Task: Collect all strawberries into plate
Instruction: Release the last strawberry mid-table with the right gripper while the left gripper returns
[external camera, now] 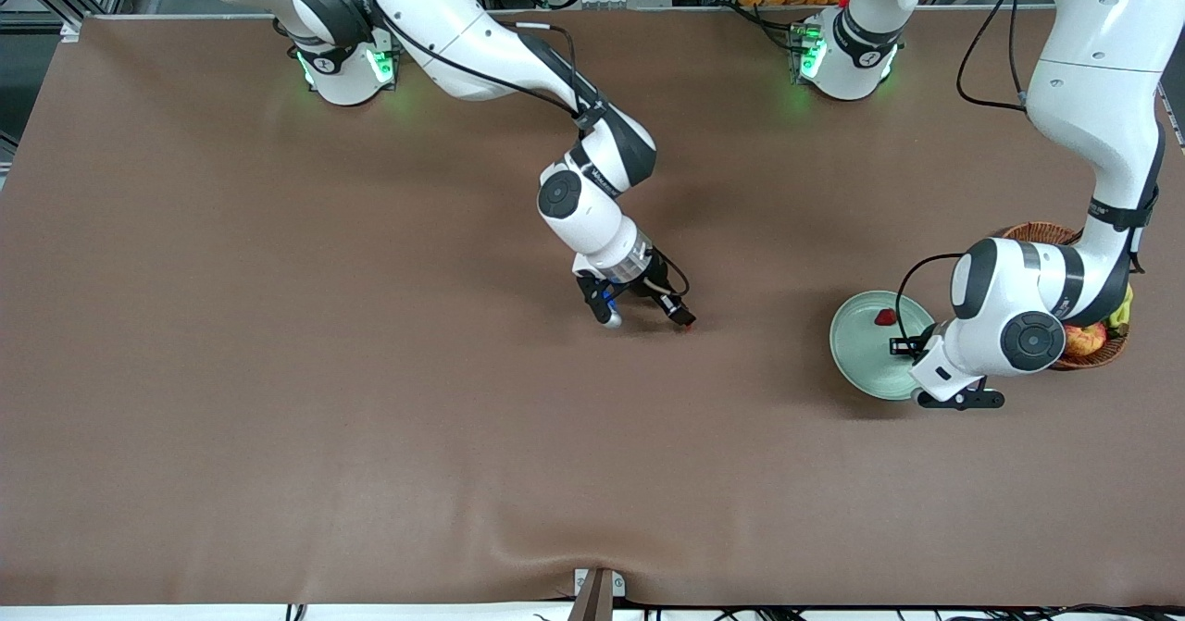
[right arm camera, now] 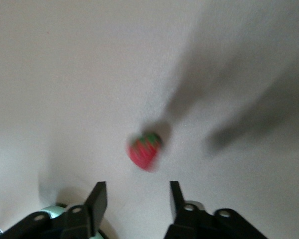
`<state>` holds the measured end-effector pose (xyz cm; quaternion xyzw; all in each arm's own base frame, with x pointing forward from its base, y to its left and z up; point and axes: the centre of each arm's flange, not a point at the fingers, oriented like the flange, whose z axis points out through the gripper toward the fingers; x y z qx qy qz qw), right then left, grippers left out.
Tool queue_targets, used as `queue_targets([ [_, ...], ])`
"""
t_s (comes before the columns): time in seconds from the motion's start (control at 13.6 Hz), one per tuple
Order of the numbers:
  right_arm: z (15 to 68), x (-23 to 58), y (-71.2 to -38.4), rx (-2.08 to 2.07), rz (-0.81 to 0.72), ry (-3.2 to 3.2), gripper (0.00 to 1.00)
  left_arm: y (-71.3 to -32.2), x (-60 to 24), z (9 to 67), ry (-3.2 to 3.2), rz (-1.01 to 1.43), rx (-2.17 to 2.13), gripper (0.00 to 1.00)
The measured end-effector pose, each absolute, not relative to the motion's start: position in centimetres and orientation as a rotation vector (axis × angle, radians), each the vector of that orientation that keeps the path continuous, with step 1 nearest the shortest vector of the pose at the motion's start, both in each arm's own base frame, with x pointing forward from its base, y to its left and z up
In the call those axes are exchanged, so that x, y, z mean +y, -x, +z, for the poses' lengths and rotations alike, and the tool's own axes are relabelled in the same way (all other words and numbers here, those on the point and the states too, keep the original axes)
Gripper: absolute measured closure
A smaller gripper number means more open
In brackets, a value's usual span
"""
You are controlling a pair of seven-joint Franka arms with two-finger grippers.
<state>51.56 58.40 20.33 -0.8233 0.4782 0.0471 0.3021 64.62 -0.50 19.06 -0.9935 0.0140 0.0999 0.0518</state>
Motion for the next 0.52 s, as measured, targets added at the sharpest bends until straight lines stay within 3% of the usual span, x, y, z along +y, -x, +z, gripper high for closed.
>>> queue_targets([
  [0.15, 20.9, 58.6, -51.8, 1.260, 0.114, 2.174, 0.12, -64.9, -0.8, 19.8, 3.026, 0.285, 0.048, 0.21],
  [0.29, 22.1, 58.1, -53.0, 1.259, 0.100, 2.164, 0.00, -65.0, -1.6, 21.0, 3.030, 0.275, 0.058, 0.01],
  [0.52, 24.8, 55.3, -56.5, 1.300, 0.140, 2.205, 0.00, -64.8, -6.1, 23.4, 3.076, 0.279, 0.013, 0.00],
])
